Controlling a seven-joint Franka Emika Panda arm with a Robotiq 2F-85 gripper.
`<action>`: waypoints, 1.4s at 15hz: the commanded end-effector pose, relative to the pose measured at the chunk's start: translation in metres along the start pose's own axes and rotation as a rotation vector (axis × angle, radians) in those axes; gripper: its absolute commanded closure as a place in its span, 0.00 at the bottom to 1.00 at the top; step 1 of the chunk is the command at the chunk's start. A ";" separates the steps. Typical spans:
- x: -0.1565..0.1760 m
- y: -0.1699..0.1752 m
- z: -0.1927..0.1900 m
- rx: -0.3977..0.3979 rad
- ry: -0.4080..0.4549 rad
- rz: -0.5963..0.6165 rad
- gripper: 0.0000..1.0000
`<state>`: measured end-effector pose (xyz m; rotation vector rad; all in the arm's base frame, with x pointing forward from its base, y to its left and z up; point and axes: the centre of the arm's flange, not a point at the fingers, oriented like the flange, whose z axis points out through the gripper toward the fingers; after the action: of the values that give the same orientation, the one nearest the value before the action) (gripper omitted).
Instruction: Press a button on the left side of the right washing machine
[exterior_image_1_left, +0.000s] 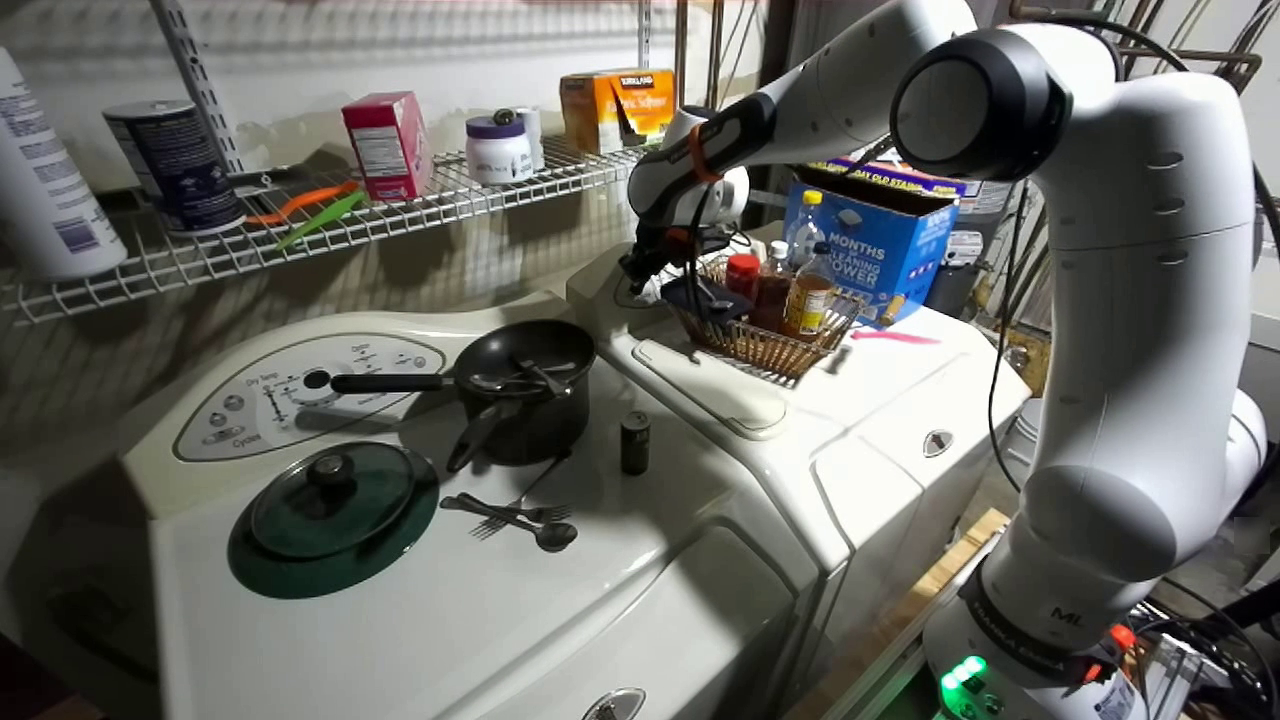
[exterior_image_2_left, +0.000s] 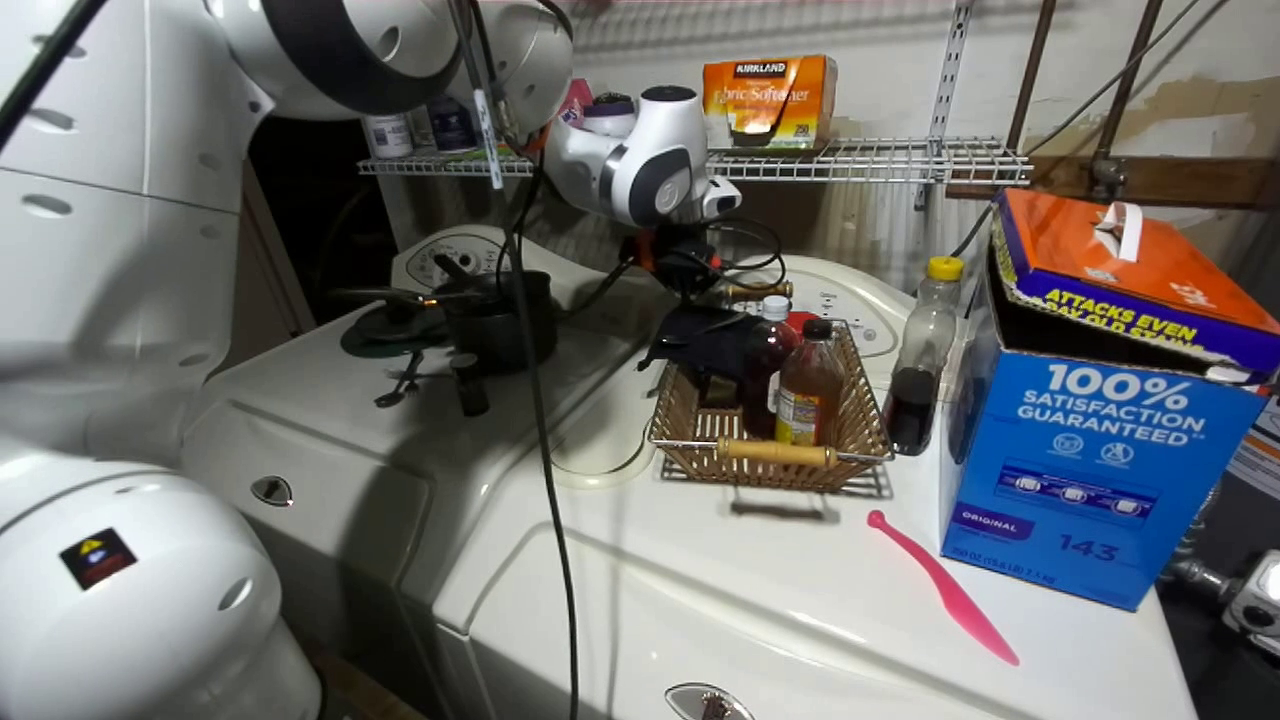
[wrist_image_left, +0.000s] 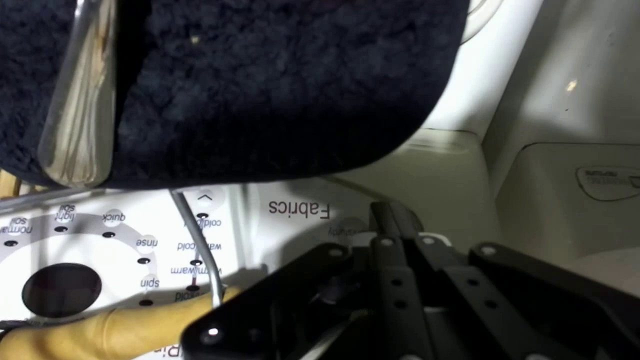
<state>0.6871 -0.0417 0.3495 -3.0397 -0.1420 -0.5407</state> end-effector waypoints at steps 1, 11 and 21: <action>0.016 0.006 0.014 -0.004 -0.016 0.021 0.99; 0.018 0.013 0.028 -0.016 -0.049 0.057 0.99; 0.024 0.017 0.030 -0.014 -0.047 0.078 0.99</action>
<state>0.7072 -0.0531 0.3289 -3.0553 -0.0485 -0.4852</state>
